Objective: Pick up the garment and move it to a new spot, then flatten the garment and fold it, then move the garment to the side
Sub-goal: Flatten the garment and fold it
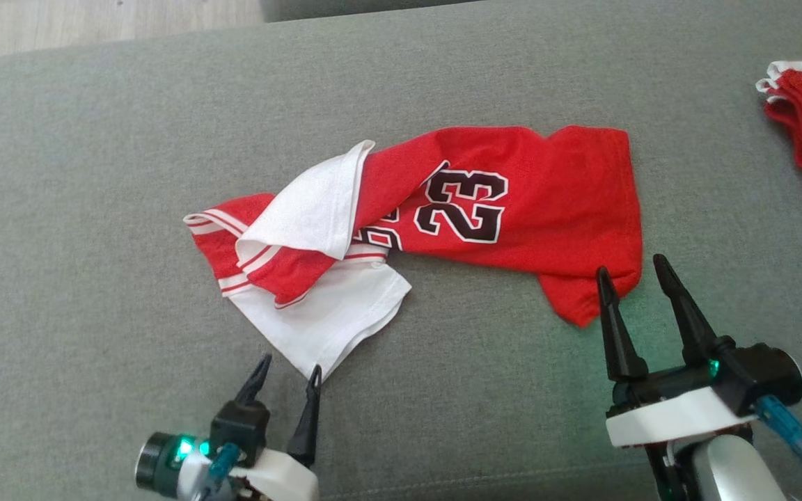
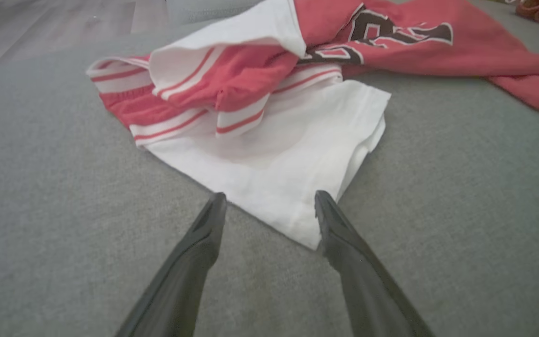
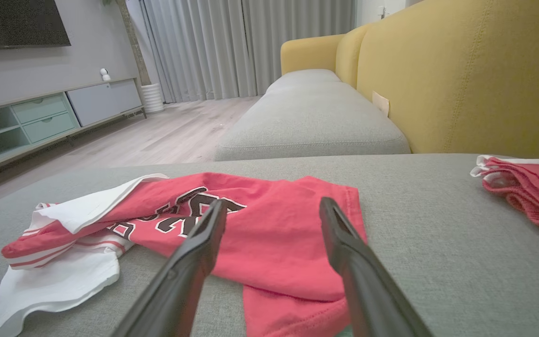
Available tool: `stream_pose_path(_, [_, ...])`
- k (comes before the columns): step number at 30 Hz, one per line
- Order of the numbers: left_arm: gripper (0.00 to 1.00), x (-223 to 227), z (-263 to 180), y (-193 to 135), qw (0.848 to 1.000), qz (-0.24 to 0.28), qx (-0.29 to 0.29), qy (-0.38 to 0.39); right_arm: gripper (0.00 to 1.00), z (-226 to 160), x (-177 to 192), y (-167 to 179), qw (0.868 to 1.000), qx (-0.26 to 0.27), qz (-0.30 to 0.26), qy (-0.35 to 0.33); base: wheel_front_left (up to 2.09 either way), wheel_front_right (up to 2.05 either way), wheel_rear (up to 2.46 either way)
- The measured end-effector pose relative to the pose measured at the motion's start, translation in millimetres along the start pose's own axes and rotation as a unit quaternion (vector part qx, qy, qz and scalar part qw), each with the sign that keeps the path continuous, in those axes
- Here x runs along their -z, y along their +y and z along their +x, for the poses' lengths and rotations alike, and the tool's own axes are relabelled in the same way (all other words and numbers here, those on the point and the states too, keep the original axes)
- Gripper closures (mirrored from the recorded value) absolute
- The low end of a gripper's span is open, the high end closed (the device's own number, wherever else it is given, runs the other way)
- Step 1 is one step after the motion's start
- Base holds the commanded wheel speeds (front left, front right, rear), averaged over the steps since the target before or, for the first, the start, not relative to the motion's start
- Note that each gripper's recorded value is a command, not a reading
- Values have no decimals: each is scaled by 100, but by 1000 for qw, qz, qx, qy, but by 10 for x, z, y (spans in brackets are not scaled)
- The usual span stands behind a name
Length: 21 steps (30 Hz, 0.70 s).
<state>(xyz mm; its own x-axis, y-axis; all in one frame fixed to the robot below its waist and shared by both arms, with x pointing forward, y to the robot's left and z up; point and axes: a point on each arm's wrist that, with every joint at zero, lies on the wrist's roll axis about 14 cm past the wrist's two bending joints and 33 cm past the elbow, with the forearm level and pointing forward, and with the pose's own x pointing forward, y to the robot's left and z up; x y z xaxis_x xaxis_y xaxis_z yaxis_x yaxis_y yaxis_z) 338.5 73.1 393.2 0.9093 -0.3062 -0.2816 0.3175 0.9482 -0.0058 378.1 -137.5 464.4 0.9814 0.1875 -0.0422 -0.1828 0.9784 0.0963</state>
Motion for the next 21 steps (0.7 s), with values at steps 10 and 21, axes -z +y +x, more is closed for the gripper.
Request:
stream_pose_path(10, [0,205,58,-181,999,3,33,35,0,-4,21,-7,1000,0,-1,3,0,0,0])
stream_pose_path(21, [100,253,72,-169,998,26,36,42,0,-28,-23,-45,1000,6,-3,-3,0,0,0])
